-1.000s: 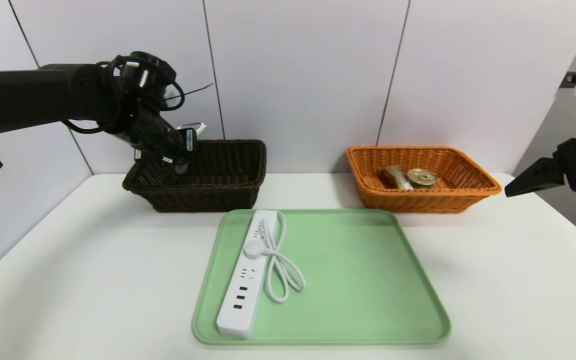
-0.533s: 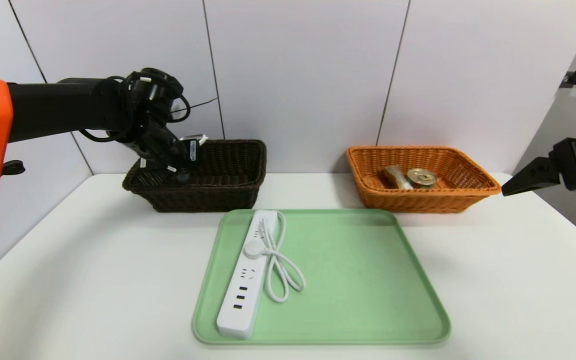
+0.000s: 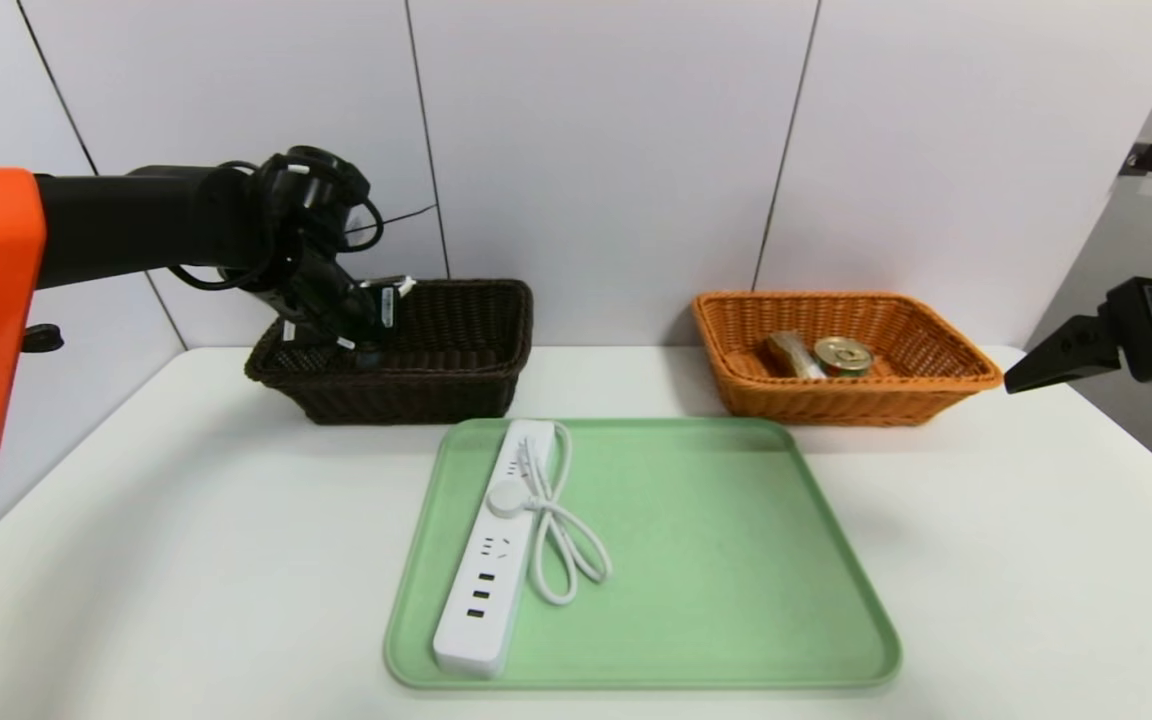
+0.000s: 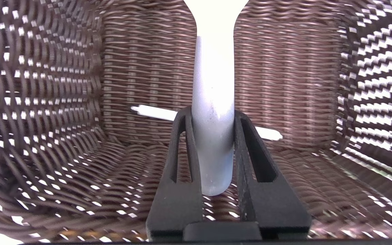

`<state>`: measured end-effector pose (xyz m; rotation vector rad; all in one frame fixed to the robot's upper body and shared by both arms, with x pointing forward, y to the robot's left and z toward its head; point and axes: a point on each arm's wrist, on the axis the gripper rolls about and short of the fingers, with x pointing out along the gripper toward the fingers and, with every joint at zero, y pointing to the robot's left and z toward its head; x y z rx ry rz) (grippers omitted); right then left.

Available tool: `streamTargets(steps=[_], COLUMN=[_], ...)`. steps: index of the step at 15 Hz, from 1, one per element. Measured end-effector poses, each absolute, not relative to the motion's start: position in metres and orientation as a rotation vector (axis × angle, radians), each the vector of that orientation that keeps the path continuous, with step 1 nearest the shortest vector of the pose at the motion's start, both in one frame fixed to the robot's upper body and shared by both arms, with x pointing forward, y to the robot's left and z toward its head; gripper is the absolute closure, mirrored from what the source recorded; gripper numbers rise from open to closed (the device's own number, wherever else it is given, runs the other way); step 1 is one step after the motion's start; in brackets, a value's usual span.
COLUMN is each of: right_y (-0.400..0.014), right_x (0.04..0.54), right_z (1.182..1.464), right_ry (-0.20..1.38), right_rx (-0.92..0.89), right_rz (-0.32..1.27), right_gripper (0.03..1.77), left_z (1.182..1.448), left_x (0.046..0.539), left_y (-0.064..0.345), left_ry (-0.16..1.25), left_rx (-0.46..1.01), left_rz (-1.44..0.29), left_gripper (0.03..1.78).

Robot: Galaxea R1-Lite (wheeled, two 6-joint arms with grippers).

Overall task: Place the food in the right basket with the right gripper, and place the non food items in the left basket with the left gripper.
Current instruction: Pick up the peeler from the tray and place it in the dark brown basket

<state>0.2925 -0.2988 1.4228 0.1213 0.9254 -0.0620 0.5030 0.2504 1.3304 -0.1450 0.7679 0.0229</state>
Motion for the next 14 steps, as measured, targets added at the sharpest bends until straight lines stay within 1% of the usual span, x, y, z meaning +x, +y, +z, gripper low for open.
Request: streamTargets(steps=[8, 12, 14], right_y=[-0.299, -0.299, -0.299], right_x=[0.292, 0.292, 0.292], right_z=[1.423, 1.422, 1.422], right_ry=[0.925, 0.927, 0.929], right_rx=[0.121, 0.121, 0.120], right_rz=[-0.062, -0.062, -0.062], right_gripper=[0.09, 0.09, 0.09], left_z=[1.312, 1.310, 1.310], left_x=[0.516, 0.519, 0.520], left_y=[0.256, 0.257, 0.257], left_ry=[0.795, 0.788, 0.786], left_rx=[-0.141, -0.144, -0.144], left_rz=[0.045, 0.048, 0.048], left_gripper=[1.50, 0.95, 0.77])
